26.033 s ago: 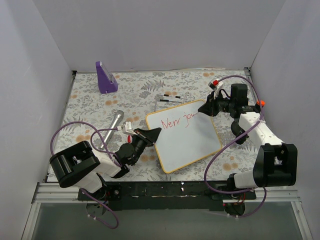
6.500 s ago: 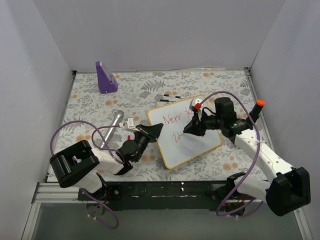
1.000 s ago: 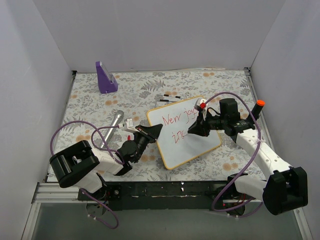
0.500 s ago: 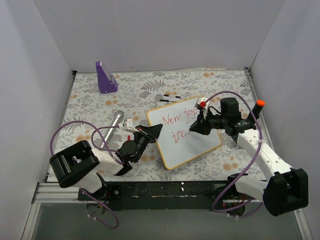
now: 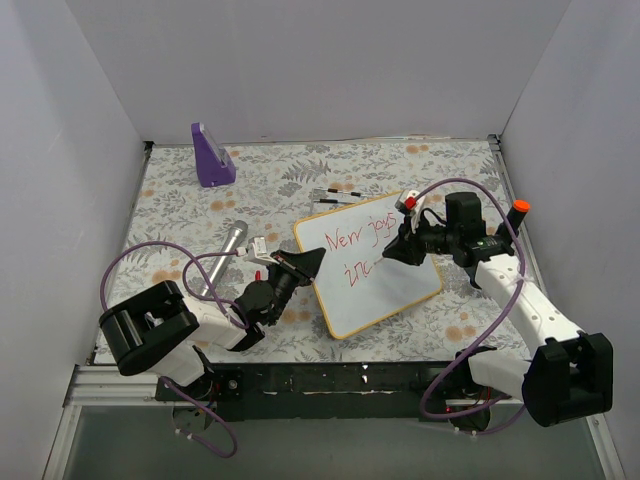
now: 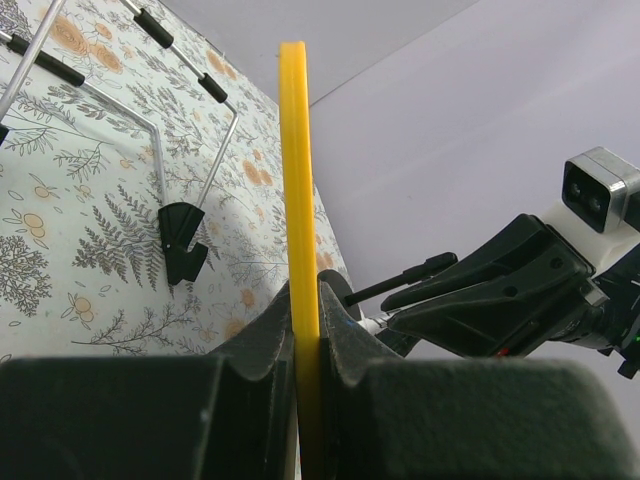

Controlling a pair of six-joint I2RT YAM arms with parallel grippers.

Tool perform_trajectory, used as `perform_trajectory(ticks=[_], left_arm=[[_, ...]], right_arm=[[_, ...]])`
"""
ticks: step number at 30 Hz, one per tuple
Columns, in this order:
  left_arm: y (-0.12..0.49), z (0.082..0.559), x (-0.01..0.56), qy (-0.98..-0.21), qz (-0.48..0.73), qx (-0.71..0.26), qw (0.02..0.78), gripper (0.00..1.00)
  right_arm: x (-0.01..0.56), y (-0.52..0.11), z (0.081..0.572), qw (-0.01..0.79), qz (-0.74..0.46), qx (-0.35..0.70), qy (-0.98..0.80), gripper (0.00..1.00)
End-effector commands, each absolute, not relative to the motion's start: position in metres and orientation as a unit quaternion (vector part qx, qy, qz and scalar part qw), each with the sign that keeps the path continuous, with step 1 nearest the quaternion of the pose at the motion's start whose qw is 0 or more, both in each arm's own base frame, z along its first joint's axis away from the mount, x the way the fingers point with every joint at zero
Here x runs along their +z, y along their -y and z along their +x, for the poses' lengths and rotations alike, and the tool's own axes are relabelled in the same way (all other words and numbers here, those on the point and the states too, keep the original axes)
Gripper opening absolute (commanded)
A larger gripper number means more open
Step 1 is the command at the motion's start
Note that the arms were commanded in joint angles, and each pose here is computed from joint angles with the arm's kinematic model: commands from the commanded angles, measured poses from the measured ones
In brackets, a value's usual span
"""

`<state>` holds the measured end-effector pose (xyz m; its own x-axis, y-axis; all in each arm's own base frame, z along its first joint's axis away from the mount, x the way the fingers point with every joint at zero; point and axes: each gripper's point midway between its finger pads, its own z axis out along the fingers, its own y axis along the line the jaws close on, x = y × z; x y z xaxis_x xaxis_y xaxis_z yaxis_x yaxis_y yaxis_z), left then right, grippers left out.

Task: Write a sentence on the whiteboard
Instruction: Write on the whiteboard with the whiteboard marker without the cap.

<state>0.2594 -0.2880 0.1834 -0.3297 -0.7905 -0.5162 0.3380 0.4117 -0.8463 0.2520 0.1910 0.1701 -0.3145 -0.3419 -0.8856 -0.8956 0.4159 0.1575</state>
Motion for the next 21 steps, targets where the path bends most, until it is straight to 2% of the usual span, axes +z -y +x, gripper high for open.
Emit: perform_trajectory(ticks=[1,11,21], left_arm=[[0.286,0.251,0.242,-0.553,-0.174,-0.575,0.577,0.0],[0.285,0.251,0.242,-0.552,-0.174,-0.575,0.579,0.0],[0.283,0.251,0.242,-0.551,-0.174,-0.575,0.579,0.0]], right_arm=[[0.193,-0.199,0.262,0.433,-0.429,0.352,-0.711,0.01],[0.195,-0.192,0.282,0.46,-0.399,0.315,-0.728,0.01],[0.182,-0.184,0.275,0.439,-0.408,0.299,-0.743,0.01]])
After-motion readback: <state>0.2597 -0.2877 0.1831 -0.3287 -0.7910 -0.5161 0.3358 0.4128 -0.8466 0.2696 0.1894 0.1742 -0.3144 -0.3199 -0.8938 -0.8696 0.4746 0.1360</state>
